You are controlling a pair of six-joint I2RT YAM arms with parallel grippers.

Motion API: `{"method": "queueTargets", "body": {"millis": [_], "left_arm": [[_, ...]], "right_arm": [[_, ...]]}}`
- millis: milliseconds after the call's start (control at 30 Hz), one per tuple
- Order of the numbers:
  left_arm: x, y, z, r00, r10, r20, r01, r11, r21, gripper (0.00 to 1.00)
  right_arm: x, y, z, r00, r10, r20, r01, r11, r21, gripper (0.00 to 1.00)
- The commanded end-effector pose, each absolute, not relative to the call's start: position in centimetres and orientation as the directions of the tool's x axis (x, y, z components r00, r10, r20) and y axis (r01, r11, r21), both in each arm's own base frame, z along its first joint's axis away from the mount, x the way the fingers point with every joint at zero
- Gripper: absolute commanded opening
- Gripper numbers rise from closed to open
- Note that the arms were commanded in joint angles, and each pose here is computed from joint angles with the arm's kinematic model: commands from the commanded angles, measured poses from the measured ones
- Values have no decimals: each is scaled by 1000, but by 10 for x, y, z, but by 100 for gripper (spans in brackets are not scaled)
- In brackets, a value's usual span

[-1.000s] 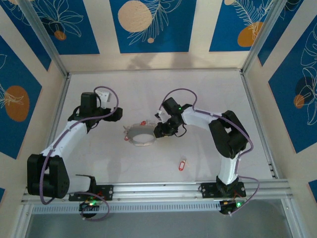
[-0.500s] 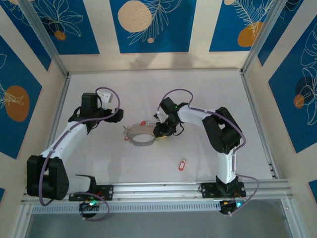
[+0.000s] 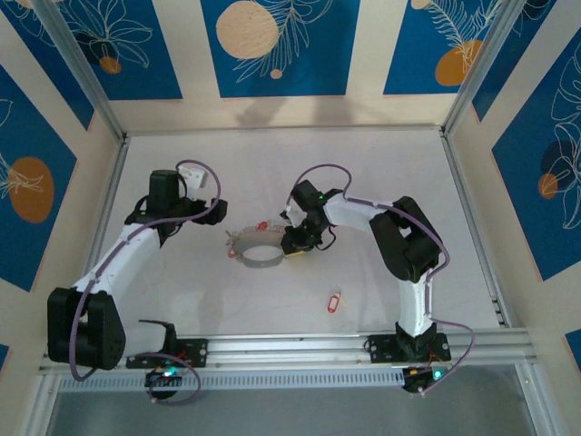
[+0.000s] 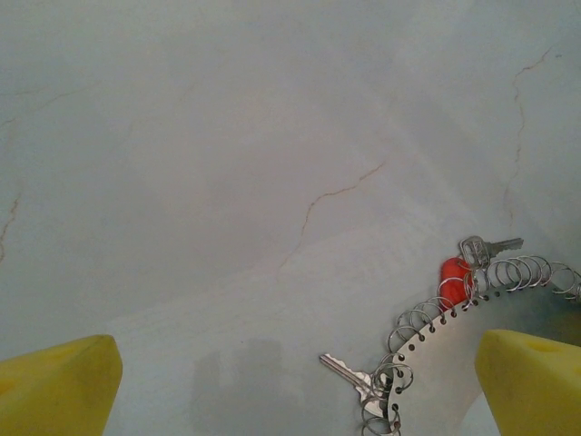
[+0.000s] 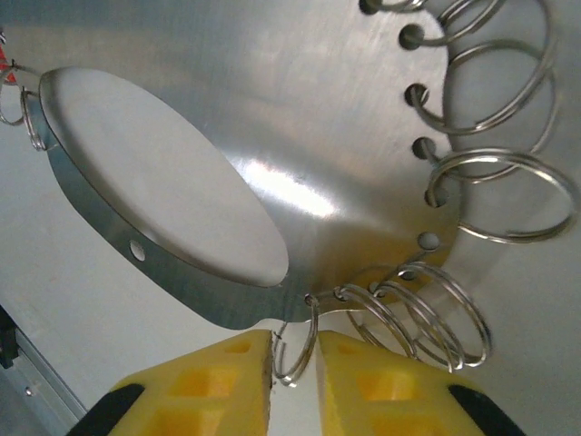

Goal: Put the keys on the keyring

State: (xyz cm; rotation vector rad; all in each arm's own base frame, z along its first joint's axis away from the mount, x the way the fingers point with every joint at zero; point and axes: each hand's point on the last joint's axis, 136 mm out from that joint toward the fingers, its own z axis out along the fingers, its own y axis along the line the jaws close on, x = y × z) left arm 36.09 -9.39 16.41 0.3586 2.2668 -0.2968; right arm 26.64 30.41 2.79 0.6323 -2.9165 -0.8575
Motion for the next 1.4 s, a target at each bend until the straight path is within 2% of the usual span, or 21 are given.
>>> {"method": "queueTargets", "body": {"millis": [0,167,233,400,500,600,667,833,900,1000,1133,1367], "left_arm": [[357,-102,170,-605,187,-774,397,914,-89,100],[352,-111,173,-583,201,-787,444,890,-101,100],[347,-121,178,-549,212,-809,500,858,-115,97],[321,-158,193,-387,270,-882,706,702,-95,88],[295,-184,194,-251,360,-899,841,541,-18,82],[257,-211,192,-46,434,-900,952,292,91,76],[235,-226,186,93,466,-880,976,133,174,73],[219,-249,172,165,509,-845,984,-27,175,58],[215,-258,170,191,516,-835,981,-76,178,55],[212,-272,170,249,498,-831,968,-133,211,48],[215,-287,171,288,479,-829,957,-156,243,41],[221,-298,171,311,469,-827,950,-177,257,38]], "right_arm": [[258,304,25,-906,-419,-60,-385,757,528,15],[259,304,30,-898,-427,-104,-415,746,521,9],[259,303,34,-891,-433,-138,-437,733,522,5],[263,300,52,-835,-465,-294,-550,682,482,1],[265,297,65,-772,-487,-410,-634,641,432,0],[265,298,80,-661,-517,-544,-741,561,368,0],[258,301,94,-519,-541,-661,-843,450,294,0],[237,304,127,-92,-470,-878,-975,223,-17,0],[233,303,135,2,-444,-896,-977,189,-96,0],[230,304,141,69,-440,-896,-976,157,-152,0],[228,304,152,149,-377,-914,-962,160,-223,0],[223,306,154,174,-337,-925,-962,142,-233,0]]}}
